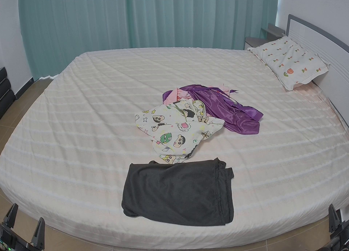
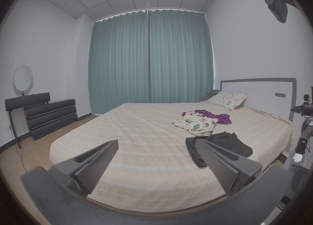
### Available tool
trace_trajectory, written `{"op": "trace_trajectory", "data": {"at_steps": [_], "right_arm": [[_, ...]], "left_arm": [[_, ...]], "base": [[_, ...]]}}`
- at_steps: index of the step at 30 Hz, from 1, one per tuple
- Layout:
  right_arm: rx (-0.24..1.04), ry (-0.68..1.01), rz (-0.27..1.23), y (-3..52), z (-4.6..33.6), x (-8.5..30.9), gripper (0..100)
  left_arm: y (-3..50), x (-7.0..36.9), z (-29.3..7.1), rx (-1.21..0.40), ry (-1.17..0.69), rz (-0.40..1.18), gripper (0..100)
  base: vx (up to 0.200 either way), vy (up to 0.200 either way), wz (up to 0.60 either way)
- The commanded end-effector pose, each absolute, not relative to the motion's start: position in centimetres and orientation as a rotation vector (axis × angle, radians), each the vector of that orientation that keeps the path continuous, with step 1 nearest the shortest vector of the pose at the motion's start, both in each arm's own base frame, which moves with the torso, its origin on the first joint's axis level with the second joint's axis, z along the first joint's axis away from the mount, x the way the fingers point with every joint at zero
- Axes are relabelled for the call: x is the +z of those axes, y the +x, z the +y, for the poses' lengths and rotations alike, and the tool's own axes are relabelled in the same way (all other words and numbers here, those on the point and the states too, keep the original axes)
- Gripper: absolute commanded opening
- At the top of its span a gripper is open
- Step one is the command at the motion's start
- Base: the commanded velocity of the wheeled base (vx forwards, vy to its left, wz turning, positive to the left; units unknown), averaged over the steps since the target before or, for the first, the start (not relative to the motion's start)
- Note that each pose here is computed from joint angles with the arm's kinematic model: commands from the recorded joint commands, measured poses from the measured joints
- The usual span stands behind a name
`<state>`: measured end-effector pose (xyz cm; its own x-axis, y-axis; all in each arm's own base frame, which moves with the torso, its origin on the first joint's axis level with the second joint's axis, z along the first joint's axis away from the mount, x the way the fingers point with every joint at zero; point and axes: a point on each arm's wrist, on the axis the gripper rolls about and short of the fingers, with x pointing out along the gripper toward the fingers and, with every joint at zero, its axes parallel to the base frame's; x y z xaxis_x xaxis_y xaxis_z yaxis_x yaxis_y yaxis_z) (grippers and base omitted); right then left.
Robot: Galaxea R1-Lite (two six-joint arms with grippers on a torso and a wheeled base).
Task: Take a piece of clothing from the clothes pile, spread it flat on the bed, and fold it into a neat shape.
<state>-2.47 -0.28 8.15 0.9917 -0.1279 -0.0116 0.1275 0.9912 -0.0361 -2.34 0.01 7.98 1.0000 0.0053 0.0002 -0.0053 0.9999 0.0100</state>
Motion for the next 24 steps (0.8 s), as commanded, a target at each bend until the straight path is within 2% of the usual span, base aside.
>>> {"op": "trace_trajectory", "data": {"at_steps": [1, 6, 11, 24], "right_arm": [[-0.143, -0.036, 0.010, -2.51, -0.31, 8.15, 100], [-0.126, -0.019, -0.016, -2.47, -0.28, 8.14, 100], [-0.034, -0.005, 0.011, -2.28, -0.06, 7.53, 100], [-0.028, -0.005, 0.008, -2.27, -0.06, 7.53, 100]], "left_arm": [[-2.23, 7.55, 0.00, 0.002, 0.008, 0.008, 100], [-2.23, 7.55, 0.00, 0.002, 0.008, 0.008, 100], [-2.23, 7.55, 0.00, 0.002, 0.008, 0.008, 100], [-2.23, 7.56, 0.00, 0.002, 0.008, 0.006, 100]], "base": [[0.000, 0.000, 0.00], [0.000, 0.000, 0.00], [0.000, 0.000, 0.00], [0.000, 0.000, 0.00]]}}
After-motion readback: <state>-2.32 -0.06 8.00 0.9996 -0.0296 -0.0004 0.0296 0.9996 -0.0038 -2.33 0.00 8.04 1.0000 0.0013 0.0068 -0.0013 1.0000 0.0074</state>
